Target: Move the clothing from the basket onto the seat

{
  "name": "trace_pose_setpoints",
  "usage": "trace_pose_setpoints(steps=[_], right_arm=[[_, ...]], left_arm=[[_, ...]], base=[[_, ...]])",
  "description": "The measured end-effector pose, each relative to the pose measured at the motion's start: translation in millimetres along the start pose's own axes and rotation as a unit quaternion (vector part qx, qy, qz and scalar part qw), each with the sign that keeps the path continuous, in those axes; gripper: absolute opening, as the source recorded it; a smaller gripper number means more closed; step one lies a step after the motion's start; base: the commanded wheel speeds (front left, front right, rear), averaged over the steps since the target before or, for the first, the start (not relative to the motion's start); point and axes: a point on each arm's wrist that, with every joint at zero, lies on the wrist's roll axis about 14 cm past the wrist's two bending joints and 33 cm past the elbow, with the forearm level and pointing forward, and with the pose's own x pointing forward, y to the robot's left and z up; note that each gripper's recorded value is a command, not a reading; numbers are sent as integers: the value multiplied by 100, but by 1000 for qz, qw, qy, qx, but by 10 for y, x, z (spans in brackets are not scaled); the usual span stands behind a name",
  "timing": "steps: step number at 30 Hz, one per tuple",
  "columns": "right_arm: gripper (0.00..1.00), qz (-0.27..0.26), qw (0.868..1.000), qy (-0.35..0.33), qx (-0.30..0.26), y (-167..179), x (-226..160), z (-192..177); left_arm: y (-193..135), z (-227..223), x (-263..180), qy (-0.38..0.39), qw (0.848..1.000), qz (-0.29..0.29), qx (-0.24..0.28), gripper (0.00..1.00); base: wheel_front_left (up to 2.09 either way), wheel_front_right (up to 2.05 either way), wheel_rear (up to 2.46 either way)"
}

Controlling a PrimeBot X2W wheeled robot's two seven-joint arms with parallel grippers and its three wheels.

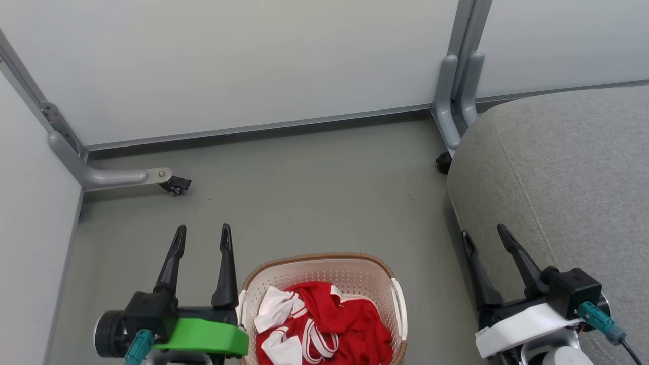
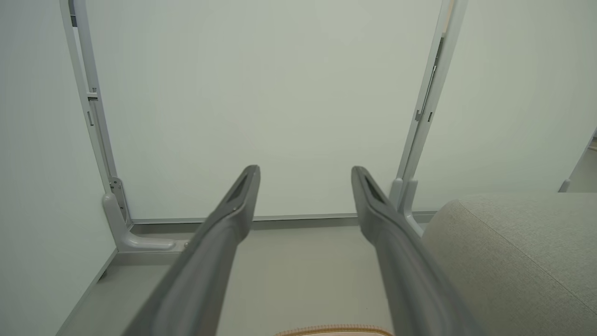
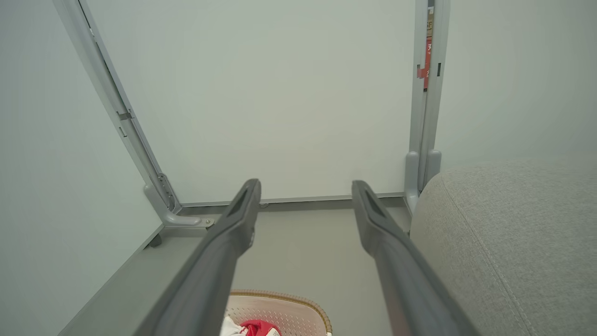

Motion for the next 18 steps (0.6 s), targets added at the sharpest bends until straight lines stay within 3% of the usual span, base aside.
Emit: trace_pose_setpoints(steps=[18], right_arm=[[100,-1,998,-19,-54,-25,-25,92]], left_arm=[[-106,13,-45,-12,998,-19,58,100]], base=[[0,0,0]])
